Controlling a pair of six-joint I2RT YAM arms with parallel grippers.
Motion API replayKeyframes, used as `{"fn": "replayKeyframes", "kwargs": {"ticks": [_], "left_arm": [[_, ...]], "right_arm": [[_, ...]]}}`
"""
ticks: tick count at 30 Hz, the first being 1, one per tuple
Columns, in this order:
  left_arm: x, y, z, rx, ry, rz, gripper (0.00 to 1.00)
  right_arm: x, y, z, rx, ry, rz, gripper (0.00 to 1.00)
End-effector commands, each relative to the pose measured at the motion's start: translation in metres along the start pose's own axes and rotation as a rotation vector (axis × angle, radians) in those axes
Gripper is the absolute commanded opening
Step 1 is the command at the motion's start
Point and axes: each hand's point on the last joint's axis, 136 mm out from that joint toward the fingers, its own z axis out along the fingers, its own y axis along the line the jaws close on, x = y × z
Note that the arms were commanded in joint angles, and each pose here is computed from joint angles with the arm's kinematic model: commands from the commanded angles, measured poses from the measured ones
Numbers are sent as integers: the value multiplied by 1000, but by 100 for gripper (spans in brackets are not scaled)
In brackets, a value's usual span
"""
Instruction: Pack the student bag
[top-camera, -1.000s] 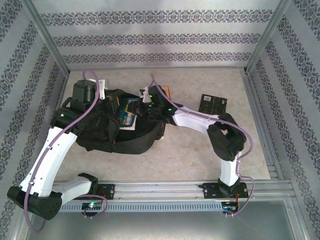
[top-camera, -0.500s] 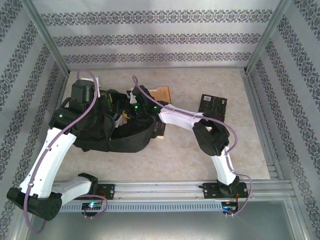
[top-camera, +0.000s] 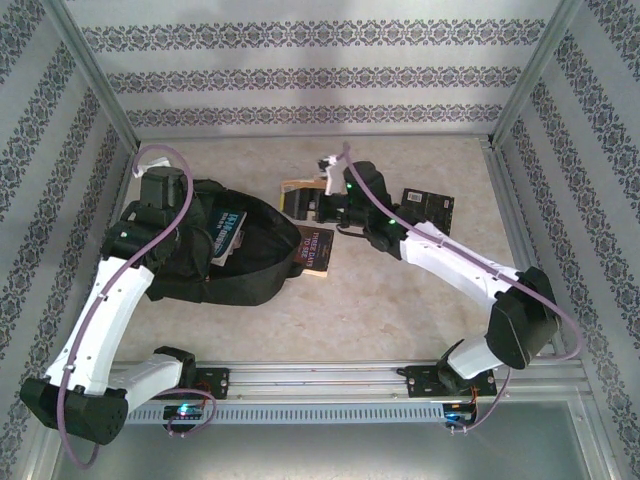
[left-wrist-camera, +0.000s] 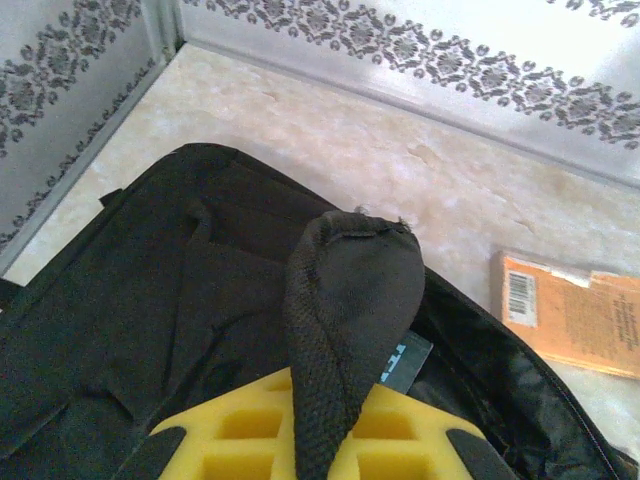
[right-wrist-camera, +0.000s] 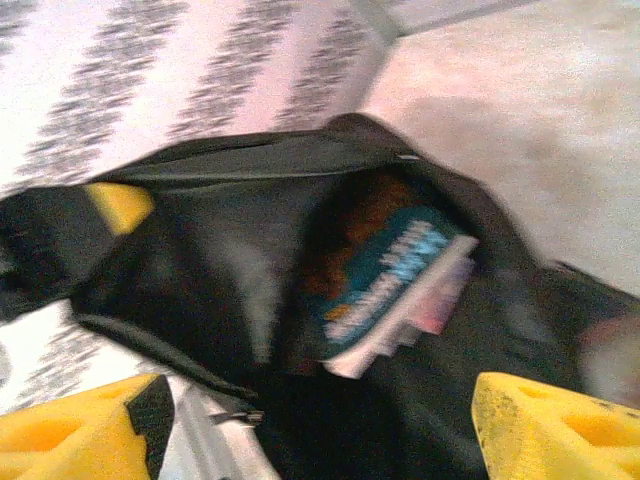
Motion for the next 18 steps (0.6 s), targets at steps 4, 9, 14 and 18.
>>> {"fn": "replayKeyframes", "kwargs": {"ticks": [4,9,14,18], "left_arm": [[-23,31,-3,-162,-125,-72,0],[-5,15,13,-88,-44,-57,0],[34,3,37,-35,103,-15,2],[65,-23,42,130,205,-19,21]], "right_arm": [[34,-122,4,338,100,148,58],[58,-165,33,472,281,123,45],[59,-172,62,489,335,75,38],[78,-182,83,525,423,52,42]]}}
